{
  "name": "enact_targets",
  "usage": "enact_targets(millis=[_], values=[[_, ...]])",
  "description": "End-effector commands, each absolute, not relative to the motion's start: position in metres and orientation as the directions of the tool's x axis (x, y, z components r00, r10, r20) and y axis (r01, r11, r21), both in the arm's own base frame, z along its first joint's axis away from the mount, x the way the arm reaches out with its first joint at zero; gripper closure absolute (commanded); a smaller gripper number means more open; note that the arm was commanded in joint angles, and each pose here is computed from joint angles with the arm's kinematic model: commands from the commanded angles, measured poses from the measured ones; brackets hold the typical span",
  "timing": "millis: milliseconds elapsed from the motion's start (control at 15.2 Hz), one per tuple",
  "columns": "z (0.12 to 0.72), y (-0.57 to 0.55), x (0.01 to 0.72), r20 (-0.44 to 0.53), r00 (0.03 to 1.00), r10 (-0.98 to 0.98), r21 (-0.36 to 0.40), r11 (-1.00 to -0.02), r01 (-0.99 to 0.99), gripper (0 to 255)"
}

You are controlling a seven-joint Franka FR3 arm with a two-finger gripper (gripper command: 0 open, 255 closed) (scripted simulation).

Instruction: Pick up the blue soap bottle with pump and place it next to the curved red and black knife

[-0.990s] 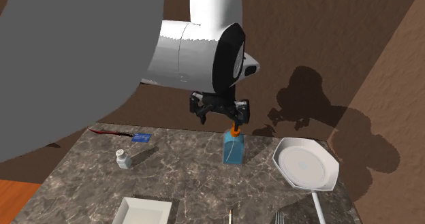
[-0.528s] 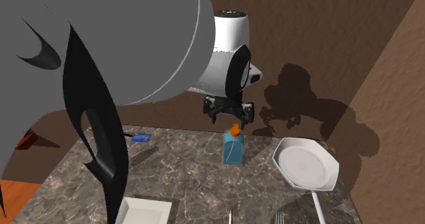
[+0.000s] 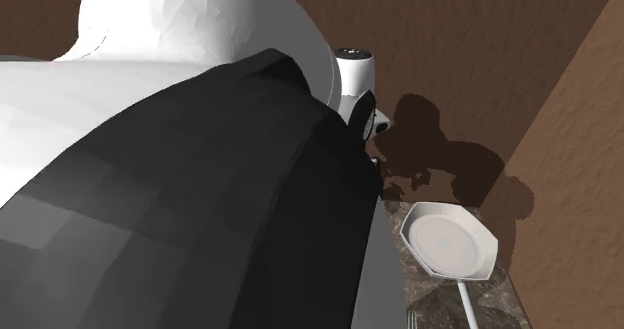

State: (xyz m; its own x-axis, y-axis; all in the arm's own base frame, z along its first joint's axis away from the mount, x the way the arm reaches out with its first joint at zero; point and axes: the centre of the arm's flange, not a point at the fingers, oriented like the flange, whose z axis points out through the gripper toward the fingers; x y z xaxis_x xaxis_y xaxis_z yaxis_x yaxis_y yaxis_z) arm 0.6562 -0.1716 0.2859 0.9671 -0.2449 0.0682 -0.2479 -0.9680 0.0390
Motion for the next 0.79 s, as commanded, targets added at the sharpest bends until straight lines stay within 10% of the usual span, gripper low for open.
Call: enact_targets(millis=[0,726], values=[[0.276,-0.172,0.660,0.068,0.967,-0.245,0.039,-0.968,-0.248,0],[0.252,-0.173,0.661,0.068,0.967,-0.245,0.039,-0.968,-0.248,0]])
